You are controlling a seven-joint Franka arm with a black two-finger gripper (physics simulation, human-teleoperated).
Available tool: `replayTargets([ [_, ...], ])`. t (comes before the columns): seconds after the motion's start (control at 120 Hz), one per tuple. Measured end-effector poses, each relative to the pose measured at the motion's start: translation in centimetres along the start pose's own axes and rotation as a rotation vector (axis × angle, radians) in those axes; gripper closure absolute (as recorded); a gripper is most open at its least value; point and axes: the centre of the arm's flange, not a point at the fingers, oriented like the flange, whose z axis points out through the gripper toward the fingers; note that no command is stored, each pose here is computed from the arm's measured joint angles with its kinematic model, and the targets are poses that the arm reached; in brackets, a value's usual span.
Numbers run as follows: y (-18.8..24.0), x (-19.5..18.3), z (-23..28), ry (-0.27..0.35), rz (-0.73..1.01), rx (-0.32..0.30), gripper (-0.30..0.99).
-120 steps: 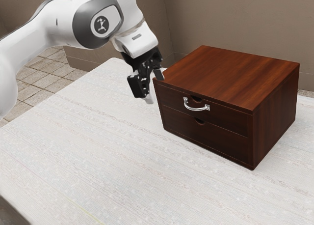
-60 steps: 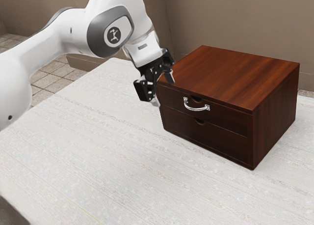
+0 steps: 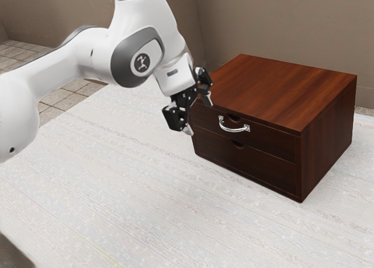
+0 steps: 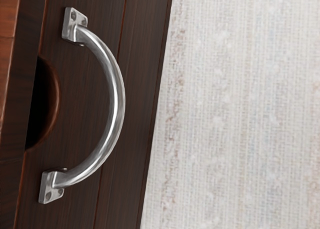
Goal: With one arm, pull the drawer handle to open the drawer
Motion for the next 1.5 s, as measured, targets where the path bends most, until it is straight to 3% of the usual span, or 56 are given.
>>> replayTargets([
  [0.333,-0.1,1.0,0.6,0.013,0.043,0.032,0.00],
  [1.5,0.8,2.7,4.1,0.024,0.102,0.046,0.00],
])
